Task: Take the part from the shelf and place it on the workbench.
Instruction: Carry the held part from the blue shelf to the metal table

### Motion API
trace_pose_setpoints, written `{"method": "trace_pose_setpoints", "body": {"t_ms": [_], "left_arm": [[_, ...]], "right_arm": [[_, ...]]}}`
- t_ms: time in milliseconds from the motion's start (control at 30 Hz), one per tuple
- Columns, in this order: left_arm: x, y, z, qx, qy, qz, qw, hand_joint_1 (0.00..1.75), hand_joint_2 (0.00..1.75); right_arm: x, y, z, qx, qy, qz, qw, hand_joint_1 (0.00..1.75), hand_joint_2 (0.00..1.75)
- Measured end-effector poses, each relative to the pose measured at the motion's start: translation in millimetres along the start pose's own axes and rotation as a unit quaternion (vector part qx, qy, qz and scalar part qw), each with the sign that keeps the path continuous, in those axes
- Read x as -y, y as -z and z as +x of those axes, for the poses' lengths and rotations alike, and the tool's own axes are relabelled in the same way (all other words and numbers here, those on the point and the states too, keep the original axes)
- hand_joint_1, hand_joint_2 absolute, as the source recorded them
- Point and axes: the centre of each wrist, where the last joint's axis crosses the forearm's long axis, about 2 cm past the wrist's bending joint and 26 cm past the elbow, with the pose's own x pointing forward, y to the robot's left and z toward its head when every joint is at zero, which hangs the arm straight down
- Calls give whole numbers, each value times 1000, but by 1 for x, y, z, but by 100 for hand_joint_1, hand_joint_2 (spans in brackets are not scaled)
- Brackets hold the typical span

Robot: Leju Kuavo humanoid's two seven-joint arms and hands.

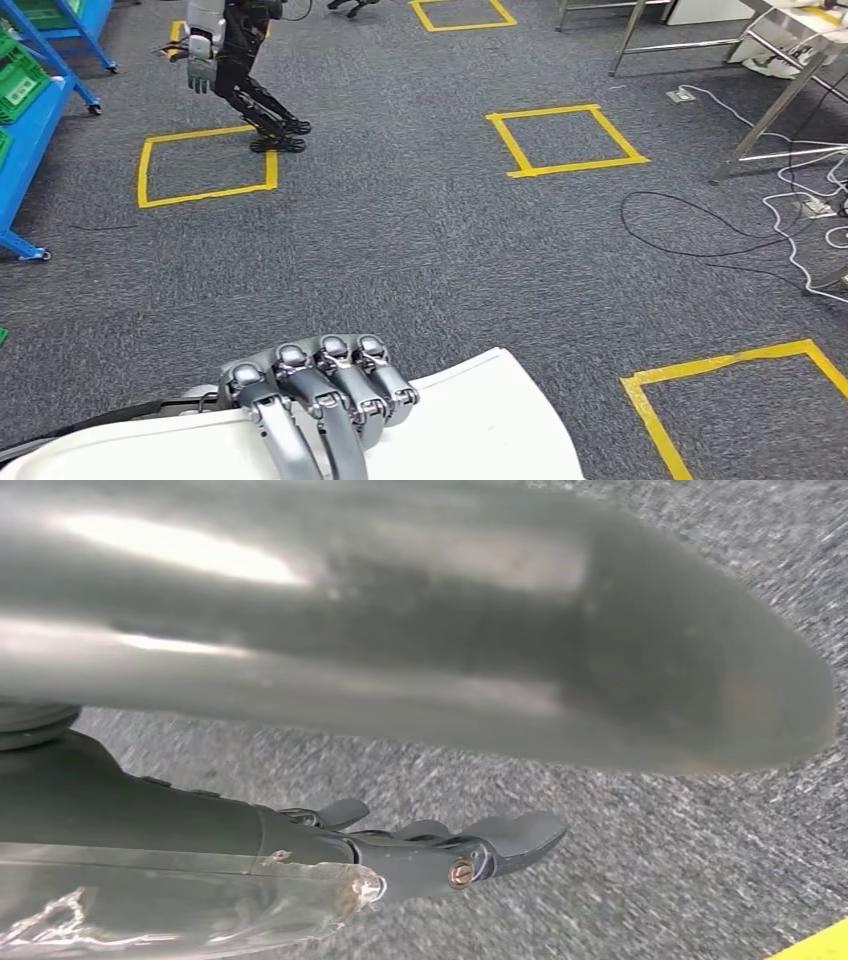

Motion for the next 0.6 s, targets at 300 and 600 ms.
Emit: {"method": "trace_pose_setpoints", "body": {"t_ms": [300,600], "left_arm": [[1,0,-1,1,-9,-5,1000,175,175],[1,1,-2,-1,-4,-9,1000,175,175]], "right_arm": [[-1,0,-1,12,32,18,999,0,0],[-5,0,1,19,64,41,997,0,0]]}}
